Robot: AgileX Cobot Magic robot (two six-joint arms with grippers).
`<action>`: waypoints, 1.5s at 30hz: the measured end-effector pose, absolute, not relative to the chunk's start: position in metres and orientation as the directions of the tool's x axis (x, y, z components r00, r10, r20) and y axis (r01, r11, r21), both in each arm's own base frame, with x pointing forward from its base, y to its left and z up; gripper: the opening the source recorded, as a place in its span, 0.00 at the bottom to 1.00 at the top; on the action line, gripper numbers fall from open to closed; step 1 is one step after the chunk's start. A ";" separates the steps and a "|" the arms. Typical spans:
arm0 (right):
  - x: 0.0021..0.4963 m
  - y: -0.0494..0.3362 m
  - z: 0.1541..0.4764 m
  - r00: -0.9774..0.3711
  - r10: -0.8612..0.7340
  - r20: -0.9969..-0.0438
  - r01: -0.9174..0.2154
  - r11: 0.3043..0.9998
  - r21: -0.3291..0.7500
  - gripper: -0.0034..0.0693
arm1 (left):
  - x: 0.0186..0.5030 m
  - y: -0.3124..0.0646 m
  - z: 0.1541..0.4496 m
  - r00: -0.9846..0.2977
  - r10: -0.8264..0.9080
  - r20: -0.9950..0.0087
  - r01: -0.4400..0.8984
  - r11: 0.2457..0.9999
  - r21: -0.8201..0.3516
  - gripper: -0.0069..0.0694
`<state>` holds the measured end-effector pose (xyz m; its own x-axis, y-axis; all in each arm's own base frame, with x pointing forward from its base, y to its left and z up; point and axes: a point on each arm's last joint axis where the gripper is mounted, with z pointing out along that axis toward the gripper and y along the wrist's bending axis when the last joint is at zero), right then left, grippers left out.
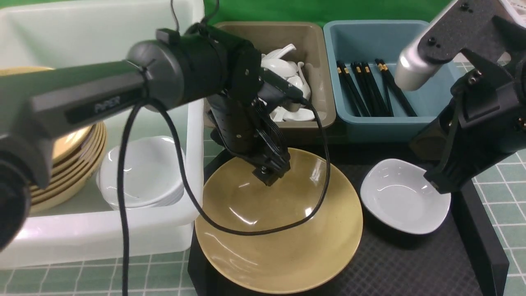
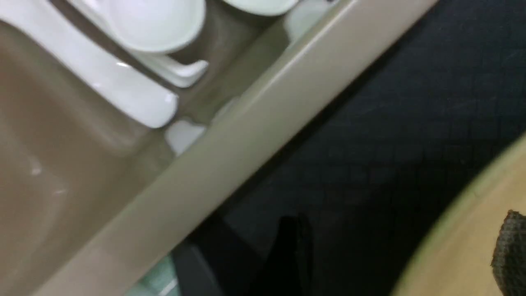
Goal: On blue table put chopsticks spoon bowls plates into blue grey white boxes.
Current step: 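Grasp the large bowl on the tray by its rim, then place the tan bowl onto the bowl stack in the left bin with the left gripper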
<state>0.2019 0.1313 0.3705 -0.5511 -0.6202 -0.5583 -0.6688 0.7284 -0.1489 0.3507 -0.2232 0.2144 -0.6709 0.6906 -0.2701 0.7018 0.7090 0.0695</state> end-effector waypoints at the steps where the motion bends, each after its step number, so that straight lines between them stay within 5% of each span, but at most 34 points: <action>1: 0.202 0.131 0.370 -0.551 -0.620 -0.558 -0.669 0.728 -0.149 0.11 | 0.350 -0.224 0.211 -0.678 0.688 -0.258 0.700 0.712 0.057 0.73; 9: 0.204 0.133 0.372 -0.516 -0.630 -0.580 -0.679 0.714 -0.170 0.11 | 0.341 -0.223 0.219 -0.730 0.649 -0.214 0.668 0.744 -0.019 0.24; 14: 0.204 0.134 0.376 -0.489 -0.641 -0.592 -0.694 0.697 -0.180 0.11 | 0.331 -0.222 0.243 -0.748 0.617 -0.245 0.649 0.757 -0.073 0.13; 24: 0.182 0.161 0.431 -0.281 -0.647 -0.709 -0.785 0.579 -0.217 0.11 | 0.304 -0.208 0.313 -0.721 0.563 -0.405 0.646 0.757 -0.098 0.10; 29: 0.156 0.182 0.461 -0.135 -0.623 -0.771 -0.846 0.478 -0.238 0.11 | 0.284 -0.174 0.369 -0.734 0.419 -0.535 0.596 0.775 -0.211 0.10; 33: 0.144 0.194 0.475 -0.071 -0.603 -0.794 -0.869 0.428 -0.247 0.11 | 0.277 -0.131 0.401 -0.742 0.288 -0.605 0.528 0.807 -0.263 0.10; 38: 0.141 0.206 0.483 -0.032 -0.594 -0.804 -0.883 0.394 -0.256 0.11 | 0.249 -0.029 0.443 -0.735 0.026 -0.678 0.300 0.909 -0.290 0.10; 45: 0.148 0.217 0.475 -0.021 -0.624 -0.781 -0.887 0.371 -0.273 0.11 | 0.224 0.078 0.434 -0.639 -0.330 -0.694 -0.110 0.933 -0.343 0.10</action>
<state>0.1481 0.2170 0.4752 -0.0213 -0.6242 -0.7809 -0.8875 0.3715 -0.2727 0.2236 0.0777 0.4336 -0.6393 -0.3302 -0.6944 -0.1097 0.9330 -0.3427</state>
